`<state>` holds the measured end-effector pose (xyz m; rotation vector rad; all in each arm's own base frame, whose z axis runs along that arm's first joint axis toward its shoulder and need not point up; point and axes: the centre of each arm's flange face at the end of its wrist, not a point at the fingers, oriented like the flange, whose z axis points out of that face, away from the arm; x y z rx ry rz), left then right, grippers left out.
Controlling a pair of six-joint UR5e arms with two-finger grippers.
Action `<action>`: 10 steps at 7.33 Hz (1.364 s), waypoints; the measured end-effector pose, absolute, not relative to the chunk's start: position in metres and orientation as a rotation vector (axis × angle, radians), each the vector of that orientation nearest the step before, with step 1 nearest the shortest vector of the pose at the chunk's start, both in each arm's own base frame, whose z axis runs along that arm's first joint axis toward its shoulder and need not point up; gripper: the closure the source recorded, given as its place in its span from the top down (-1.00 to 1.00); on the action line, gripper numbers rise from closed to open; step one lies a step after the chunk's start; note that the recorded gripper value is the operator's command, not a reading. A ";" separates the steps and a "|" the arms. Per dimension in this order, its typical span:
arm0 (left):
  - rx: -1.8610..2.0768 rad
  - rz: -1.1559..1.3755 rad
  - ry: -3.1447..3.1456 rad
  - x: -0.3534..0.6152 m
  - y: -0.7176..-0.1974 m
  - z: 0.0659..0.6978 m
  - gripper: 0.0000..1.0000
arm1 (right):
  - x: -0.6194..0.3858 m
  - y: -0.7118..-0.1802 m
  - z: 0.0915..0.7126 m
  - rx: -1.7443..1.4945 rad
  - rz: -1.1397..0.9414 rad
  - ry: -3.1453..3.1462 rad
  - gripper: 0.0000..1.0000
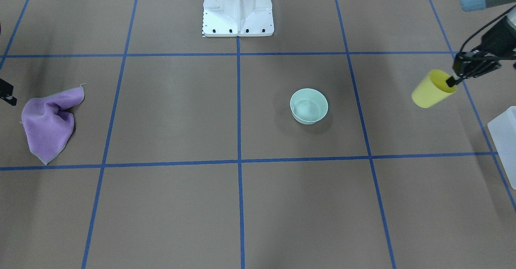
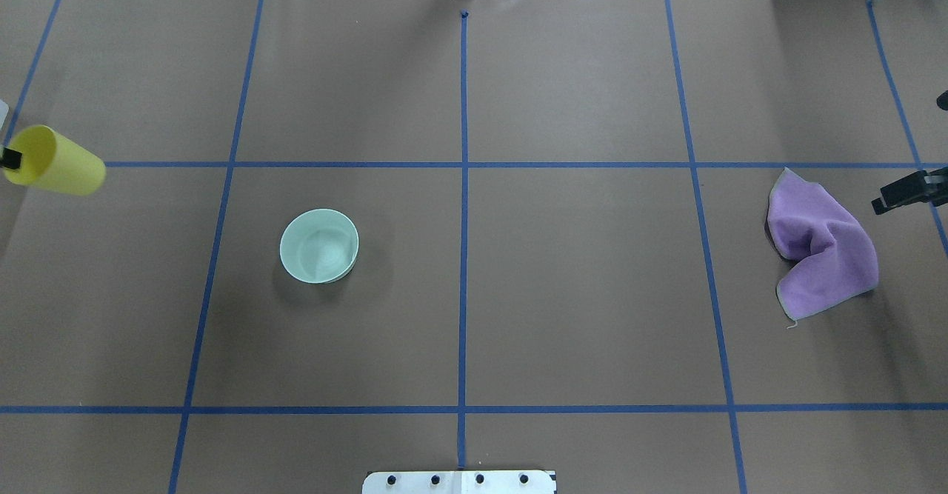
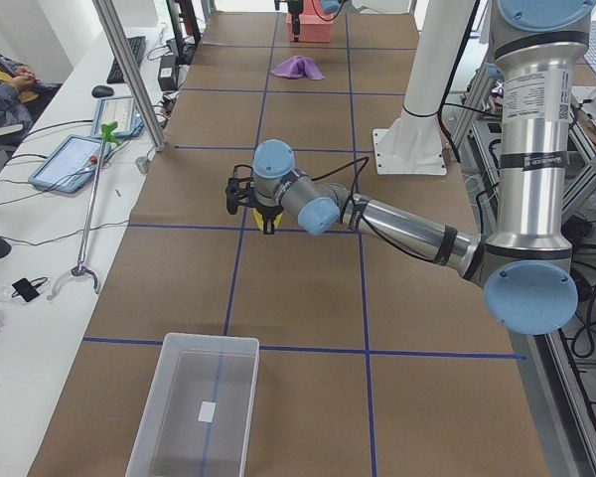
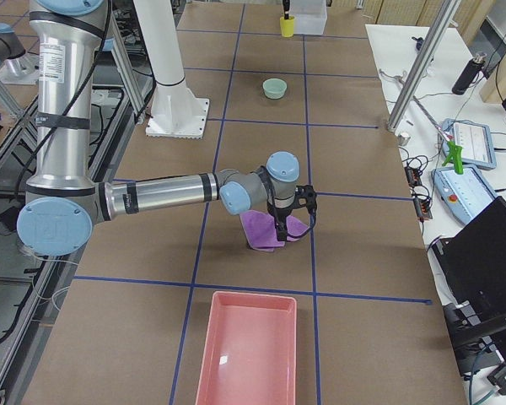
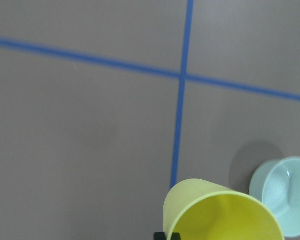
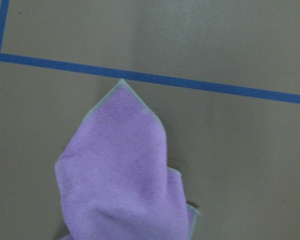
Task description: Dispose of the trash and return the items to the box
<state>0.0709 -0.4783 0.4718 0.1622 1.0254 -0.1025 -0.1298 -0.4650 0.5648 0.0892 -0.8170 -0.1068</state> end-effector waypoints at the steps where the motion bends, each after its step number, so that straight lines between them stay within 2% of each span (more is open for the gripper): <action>1: 0.218 -0.070 0.979 0.024 -0.493 0.498 -1.00 | -0.158 -0.468 0.560 0.074 -0.082 -0.839 1.00; 2: 0.257 -0.029 0.929 -0.021 -0.507 0.522 -1.00 | -0.178 -0.470 0.556 0.058 -0.059 -0.854 1.00; 3: 0.279 0.011 0.890 -0.059 -0.519 0.543 -1.00 | -0.193 -0.473 0.554 0.043 -0.042 -0.860 0.75; 5: 0.290 0.074 0.835 -0.115 -0.541 0.599 -1.00 | -0.208 -0.476 0.557 0.022 -0.036 -0.858 -0.99; 8: 0.230 0.092 0.748 -0.139 -0.552 0.698 -1.00 | -0.213 -0.472 0.560 0.006 -0.043 -0.862 -1.00; 10: 0.181 0.033 0.747 -0.130 -0.551 0.727 -1.00 | -0.194 -0.471 0.534 0.028 -0.032 -0.904 -1.00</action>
